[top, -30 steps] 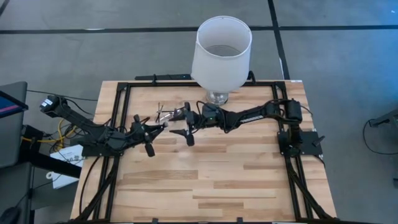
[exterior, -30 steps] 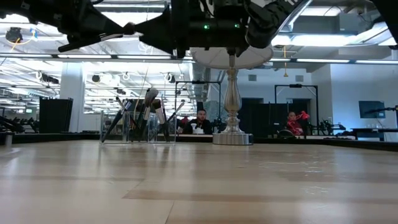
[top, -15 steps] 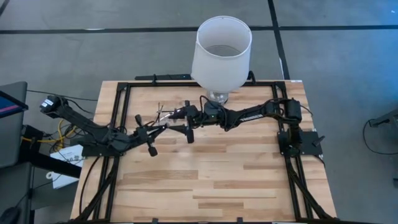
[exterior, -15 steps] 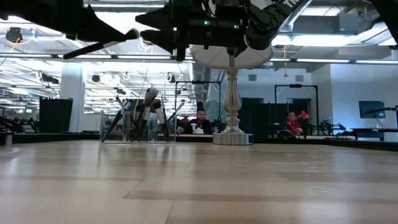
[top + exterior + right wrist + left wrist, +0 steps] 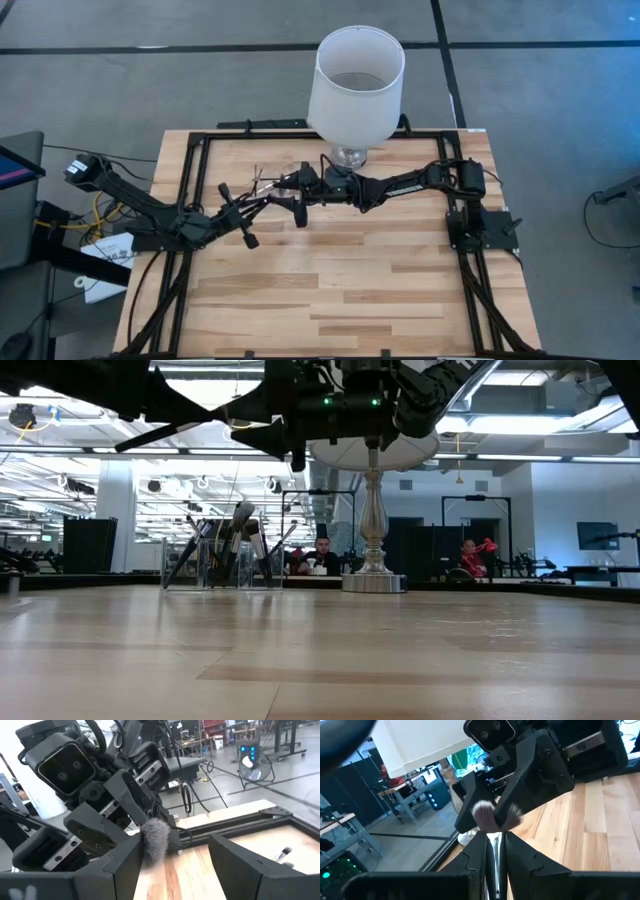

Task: Put items in baskets/containers
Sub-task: Put the black blush brush into the transparent organizer, then return to Home Position

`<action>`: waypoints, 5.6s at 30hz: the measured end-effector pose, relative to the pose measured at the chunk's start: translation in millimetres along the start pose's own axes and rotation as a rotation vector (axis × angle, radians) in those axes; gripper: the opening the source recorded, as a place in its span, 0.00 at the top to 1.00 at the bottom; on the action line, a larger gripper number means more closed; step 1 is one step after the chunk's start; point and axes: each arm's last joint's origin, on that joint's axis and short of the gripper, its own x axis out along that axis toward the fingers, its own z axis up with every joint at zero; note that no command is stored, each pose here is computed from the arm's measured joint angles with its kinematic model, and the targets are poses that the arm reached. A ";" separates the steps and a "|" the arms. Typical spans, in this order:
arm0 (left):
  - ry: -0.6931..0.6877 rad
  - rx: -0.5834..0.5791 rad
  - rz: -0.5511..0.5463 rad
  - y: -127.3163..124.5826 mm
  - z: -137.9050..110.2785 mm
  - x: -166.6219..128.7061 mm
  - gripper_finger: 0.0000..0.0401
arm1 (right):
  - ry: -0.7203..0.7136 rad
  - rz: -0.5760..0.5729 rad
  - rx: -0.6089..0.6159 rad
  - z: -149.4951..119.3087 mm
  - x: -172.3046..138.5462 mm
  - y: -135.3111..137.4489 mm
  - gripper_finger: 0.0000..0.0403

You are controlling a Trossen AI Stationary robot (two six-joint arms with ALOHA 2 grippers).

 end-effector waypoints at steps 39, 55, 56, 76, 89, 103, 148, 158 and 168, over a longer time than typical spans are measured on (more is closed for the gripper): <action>0.009 -0.013 0.031 7.0 -1.4 9.3 0.83 | -0.034 0.108 -0.035 6.1 -1.1 -4.9 0.99; 0.086 -0.036 0.254 21.0 -6.4 18.8 0.54 | 0.078 -0.096 -0.109 1.4 -5.7 -31.4 1.00; 0.093 -0.036 0.278 21.4 -6.5 18.3 0.52 | 0.098 -0.114 -0.122 1.8 -7.0 -32.7 1.00; 0.146 -0.023 0.426 24.2 -13.6 15.3 0.54 | 0.474 -0.190 -0.356 57.1 28.0 3.8 1.00; 0.192 -0.007 0.562 27.5 -15.6 13.1 0.59 | 0.546 -0.203 -0.373 18.8 63.0 -28.9 0.99; 0.189 -0.014 0.562 27.4 -15.4 13.1 0.67 | 0.529 -0.212 -0.296 34.9 66.4 -33.1 0.67; -0.417 -0.349 -0.461 78.0 7.7 -65.6 0.79 | -0.074 0.020 -0.180 13.4 -367.3 47.6 0.62; -0.427 -0.405 -0.466 75.4 -28.8 -60.1 0.79 | -0.118 0.012 -0.232 -9.2 -367.8 40.9 0.62; -0.423 -0.397 -0.547 64.9 -52.1 -44.7 0.79 | -0.251 0.098 -0.173 -46.1 -352.6 37.5 0.62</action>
